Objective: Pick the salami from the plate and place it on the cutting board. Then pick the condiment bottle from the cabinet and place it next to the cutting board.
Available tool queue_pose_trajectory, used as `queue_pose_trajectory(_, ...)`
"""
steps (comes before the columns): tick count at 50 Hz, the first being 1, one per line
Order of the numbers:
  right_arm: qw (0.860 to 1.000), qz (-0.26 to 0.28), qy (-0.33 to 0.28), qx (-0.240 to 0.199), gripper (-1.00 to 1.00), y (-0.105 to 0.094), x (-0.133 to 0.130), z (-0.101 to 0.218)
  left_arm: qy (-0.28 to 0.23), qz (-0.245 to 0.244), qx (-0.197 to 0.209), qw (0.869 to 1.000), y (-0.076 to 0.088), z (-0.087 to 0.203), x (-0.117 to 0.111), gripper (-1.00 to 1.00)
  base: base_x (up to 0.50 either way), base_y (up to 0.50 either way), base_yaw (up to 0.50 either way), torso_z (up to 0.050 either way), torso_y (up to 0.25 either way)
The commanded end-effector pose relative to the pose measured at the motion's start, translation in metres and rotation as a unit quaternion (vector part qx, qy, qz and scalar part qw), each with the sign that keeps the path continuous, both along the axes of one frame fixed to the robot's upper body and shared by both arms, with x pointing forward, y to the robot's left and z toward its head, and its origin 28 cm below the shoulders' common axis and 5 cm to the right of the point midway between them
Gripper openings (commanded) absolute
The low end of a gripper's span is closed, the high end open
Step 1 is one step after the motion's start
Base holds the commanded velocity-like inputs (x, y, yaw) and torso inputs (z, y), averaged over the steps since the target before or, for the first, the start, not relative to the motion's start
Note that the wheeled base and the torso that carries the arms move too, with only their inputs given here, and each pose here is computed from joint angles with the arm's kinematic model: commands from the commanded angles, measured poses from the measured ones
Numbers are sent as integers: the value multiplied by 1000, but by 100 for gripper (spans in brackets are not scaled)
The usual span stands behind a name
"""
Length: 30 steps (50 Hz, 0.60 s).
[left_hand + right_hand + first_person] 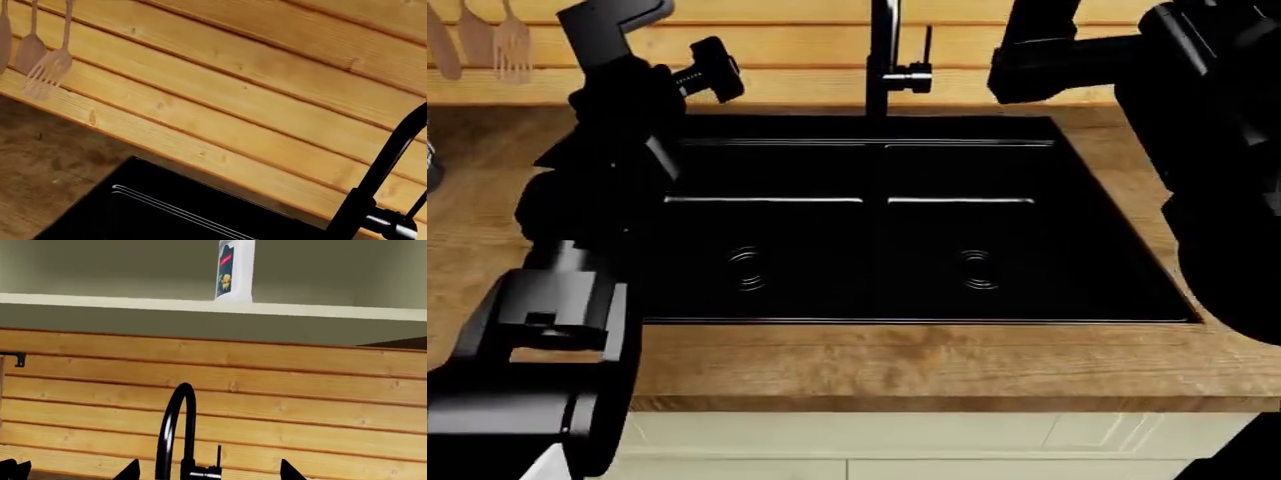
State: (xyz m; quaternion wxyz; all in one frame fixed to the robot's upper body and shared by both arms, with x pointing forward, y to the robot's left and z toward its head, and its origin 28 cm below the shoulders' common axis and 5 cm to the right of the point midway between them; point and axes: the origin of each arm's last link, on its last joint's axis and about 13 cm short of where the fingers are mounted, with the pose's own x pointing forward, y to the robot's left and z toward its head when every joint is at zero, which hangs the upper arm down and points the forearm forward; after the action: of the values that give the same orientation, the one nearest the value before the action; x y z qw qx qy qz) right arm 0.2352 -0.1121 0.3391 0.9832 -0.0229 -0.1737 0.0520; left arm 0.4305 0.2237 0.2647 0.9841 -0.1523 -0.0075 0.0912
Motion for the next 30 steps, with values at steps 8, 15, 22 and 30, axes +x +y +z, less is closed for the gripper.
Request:
queue_pose_trajectory(8,999,-19,45,-24,100,-9,30,46,53,7,44,998,4,4,7,100,500,0,0,0,0)
queue_pose_trajectory(15,998,-27,48,-23,100,-14,27,45,49,9,49,998,6,8,7,100,500,0,0,0,0)
queue_pose_trajectory(22,998,-30,52,-21,100,-18,26,44,45,7,45,998,6,10,7,100,500,0,0,0,0)
queue_pose_trajectory(30,998,-29,54,-19,100,-18,25,43,40,2,39,998,7,11,7,100,500,0,0,0,1)
